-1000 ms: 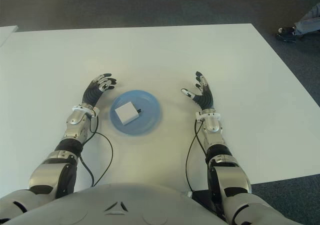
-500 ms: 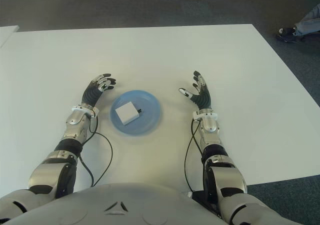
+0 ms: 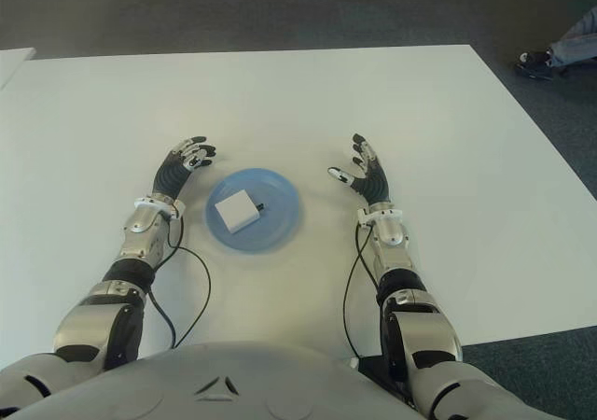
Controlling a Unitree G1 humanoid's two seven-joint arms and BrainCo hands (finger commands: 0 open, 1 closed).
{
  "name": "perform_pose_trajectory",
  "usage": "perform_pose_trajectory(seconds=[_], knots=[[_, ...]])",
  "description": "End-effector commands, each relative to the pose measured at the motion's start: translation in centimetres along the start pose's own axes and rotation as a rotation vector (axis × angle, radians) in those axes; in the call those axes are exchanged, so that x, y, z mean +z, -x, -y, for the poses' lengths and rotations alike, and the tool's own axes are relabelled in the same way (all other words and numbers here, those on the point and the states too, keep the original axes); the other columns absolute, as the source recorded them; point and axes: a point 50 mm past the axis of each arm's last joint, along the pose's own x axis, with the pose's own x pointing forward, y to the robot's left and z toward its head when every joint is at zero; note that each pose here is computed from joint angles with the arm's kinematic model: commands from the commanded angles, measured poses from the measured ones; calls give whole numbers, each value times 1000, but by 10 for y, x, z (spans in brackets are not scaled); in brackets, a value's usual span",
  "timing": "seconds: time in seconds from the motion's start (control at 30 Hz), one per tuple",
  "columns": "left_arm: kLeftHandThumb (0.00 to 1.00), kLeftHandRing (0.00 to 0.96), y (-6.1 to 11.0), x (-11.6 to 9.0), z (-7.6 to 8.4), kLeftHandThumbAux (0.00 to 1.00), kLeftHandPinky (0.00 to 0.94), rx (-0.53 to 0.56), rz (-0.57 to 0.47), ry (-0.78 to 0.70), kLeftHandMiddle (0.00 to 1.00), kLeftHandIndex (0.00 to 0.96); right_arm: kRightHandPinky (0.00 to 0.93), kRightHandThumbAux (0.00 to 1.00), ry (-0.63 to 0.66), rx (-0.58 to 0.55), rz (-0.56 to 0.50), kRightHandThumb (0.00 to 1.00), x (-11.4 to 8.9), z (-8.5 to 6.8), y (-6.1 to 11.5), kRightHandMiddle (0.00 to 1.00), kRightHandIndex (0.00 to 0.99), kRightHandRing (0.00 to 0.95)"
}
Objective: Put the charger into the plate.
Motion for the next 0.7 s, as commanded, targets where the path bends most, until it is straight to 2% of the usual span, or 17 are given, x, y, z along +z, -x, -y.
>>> perform_pose_trajectory(seconds=[0.03,0.23,0.3,0.4,0.7], knots=[[0,285,9,-17,4,546,261,2,-80,8,298,186,9,659,18,73,-196,122,-29,-13,18,16,0,3],[0,225,9,-17,5,539,202,3,-69,19,231,134,18,648,41,103,-245,114,-29,-18,16,7,0,0],[0,152,10,-16,5,539,133,7,-60,27,156,82,21,643,48,115,-268,110,-30,-21,15,2,0,0],[0,92,10,-16,5,546,82,18,-50,37,95,39,25,635,52,124,-289,106,-30,-24,14,0,0,0],[0,7,12,-16,4,593,14,84,-35,60,7,1,27,629,48,148,-327,98,-26,-32,12,0,0,0]])
